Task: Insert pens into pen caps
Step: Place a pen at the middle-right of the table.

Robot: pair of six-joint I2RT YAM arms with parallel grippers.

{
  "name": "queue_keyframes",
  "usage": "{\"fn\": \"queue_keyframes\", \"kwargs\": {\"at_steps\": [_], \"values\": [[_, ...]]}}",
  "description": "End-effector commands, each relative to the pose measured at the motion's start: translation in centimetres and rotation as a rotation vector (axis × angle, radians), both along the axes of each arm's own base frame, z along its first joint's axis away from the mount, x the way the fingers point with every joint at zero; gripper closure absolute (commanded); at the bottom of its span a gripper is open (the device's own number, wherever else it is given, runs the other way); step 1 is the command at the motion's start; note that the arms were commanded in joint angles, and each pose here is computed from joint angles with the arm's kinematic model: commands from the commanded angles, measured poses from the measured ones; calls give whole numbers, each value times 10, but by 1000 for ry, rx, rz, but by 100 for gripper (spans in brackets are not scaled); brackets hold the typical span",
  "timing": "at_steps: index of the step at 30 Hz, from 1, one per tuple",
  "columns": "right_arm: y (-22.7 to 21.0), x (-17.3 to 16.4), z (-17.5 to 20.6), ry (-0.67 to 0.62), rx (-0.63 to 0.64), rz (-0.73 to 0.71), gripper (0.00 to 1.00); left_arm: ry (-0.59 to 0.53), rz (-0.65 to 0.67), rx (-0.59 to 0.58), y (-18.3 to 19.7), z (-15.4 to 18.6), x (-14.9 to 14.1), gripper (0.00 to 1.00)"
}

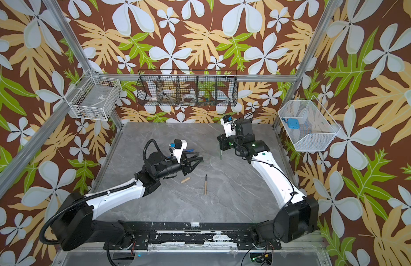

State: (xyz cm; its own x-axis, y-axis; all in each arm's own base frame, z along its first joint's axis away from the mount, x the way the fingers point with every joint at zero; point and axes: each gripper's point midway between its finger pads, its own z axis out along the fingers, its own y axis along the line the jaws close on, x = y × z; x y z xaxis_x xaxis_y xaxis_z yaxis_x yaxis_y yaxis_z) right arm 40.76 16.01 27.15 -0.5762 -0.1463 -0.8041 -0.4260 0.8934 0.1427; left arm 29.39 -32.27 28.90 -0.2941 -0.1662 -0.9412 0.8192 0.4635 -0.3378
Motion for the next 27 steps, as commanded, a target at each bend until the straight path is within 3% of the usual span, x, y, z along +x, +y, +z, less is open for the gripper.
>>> {"fn": "queue_keyframes", "kwargs": {"at_steps": [1,3,7,10,12,14,20,27], "values": [[-39,10,-41,89,-203,-143,100,45,225,105,31,-18,22,52],[-55,18,-65,147,-274,-194,100,65,345,149,54,-23,29,47],[-81,31,-112,266,-331,-239,100,53,466,191,86,-25,28,38],[-99,39,-145,345,-345,-260,100,15,512,223,101,-27,24,44],[-108,44,-166,395,-349,-263,100,1,548,257,111,-30,24,42],[-116,48,-180,434,-374,-272,100,-14,565,292,116,-34,24,36],[-139,61,-212,512,-474,-304,100,-19,551,318,117,-48,22,38],[-152,61,-237,575,-471,-310,100,-17,530,299,119,-51,13,29]]}}
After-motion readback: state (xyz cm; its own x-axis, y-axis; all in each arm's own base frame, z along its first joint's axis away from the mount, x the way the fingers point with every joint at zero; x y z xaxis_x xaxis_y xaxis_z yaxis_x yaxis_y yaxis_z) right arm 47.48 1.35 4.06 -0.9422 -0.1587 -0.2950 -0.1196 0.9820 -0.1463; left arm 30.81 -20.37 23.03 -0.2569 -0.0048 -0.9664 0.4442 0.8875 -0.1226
